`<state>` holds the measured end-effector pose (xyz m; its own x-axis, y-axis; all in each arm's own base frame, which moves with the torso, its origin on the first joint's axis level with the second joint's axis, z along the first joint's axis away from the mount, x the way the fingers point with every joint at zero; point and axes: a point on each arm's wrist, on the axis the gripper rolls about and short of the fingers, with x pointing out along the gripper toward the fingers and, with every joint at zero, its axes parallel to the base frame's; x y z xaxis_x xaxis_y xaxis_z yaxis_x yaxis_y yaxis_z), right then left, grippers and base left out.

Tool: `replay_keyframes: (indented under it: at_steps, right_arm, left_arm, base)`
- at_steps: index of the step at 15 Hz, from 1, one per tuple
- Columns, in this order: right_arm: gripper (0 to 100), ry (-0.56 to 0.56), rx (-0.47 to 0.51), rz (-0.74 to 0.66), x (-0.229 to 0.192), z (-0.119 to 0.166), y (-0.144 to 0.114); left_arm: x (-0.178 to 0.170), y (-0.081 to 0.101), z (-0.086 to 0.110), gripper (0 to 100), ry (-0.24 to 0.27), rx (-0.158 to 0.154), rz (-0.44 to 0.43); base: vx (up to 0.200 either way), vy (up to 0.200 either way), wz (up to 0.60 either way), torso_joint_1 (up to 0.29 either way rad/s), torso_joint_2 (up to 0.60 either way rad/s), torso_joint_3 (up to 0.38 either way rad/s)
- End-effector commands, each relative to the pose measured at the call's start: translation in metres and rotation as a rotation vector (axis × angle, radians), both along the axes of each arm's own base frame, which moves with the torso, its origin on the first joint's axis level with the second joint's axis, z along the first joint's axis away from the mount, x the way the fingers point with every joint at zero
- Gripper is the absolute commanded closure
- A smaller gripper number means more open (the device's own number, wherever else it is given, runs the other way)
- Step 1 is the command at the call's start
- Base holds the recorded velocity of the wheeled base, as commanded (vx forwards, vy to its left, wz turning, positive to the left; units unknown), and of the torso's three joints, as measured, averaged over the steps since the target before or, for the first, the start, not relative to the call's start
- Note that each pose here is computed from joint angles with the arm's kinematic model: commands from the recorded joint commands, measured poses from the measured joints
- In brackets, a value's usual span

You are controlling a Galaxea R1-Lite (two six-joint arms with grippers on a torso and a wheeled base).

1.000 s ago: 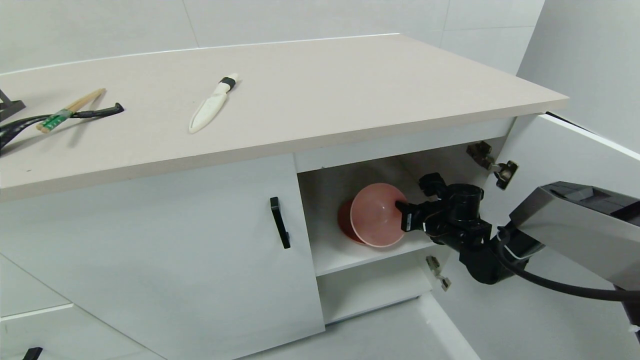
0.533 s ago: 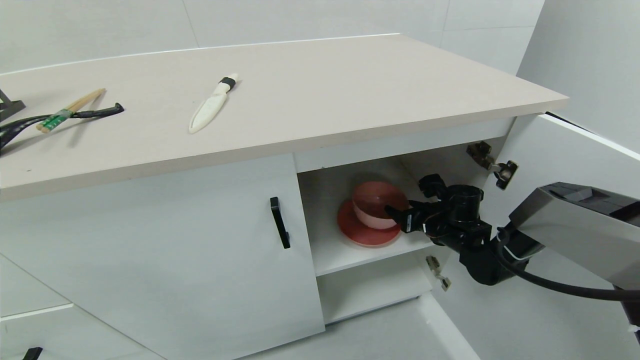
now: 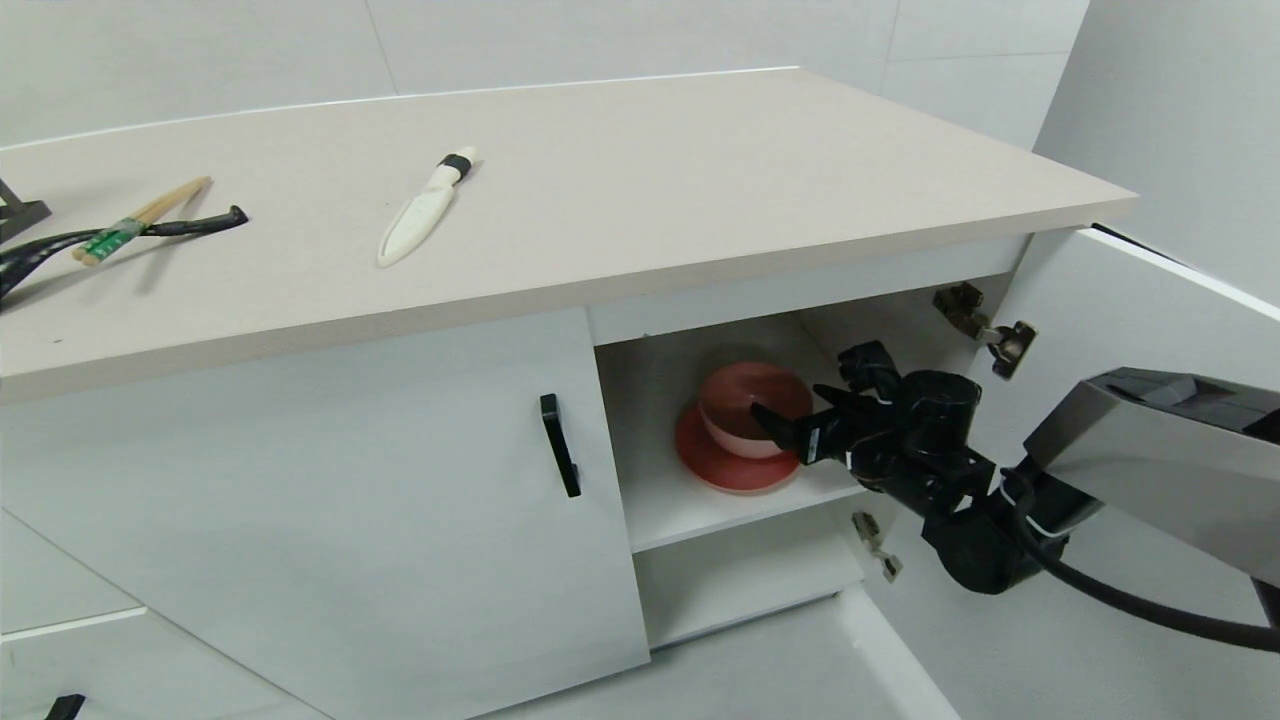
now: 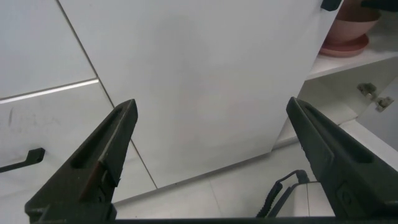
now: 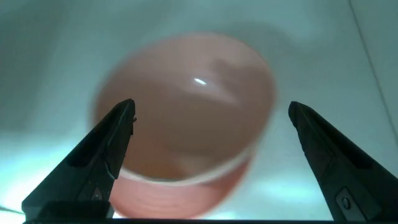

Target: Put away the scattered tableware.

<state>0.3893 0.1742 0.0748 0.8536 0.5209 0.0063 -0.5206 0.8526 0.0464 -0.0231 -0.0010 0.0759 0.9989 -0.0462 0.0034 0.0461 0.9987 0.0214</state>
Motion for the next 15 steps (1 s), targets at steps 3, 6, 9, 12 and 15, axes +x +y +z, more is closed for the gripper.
replay_keyframes:
  at_steps: [3, 6, 9, 12, 15]
  right_arm:
    - [0, -0.084, -0.058, 0.105, -0.075, 0.021, 0.006]
    - [0, -0.106, -0.072, 0.176, -0.122, 0.027, 0.006]
    - [0, -0.122, -0.103, 0.257, -0.183, 0.046, -0.008]
    - [0, -0.120, -0.101, 0.280, -0.236, 0.056, -0.043]
    - [0, -0.153, -0.092, 0.173, -0.262, 0.069, -0.086]
  left_arm:
    - [0.000, 0.000, 0.000, 0, 0.002, 0.000, 0.000]
    - [0.000, 0.000, 0.000, 0, 0.002, 0.000, 0.000]
    - [0.000, 0.000, 0.000, 0, 0.002, -0.001, 0.000]
    - [0.000, 0.000, 0.000, 0, 0.002, -0.001, 0.002]
    - [0.000, 0.000, 0.000, 0, 0.002, -0.001, 0.000]
  base:
    - [0.000, 0.000, 0.00, 0.000, 0.00, 0.000]
    - [0.000, 0.000, 0.00, 0.000, 0.00, 0.000]
    - [0.000, 0.000, 0.00, 0.000, 0.00, 0.000]
    - [0.000, 0.000, 0.00, 0.000, 0.00, 0.000]
    - [0.000, 0.000, 0.00, 0.000, 0.00, 0.000]
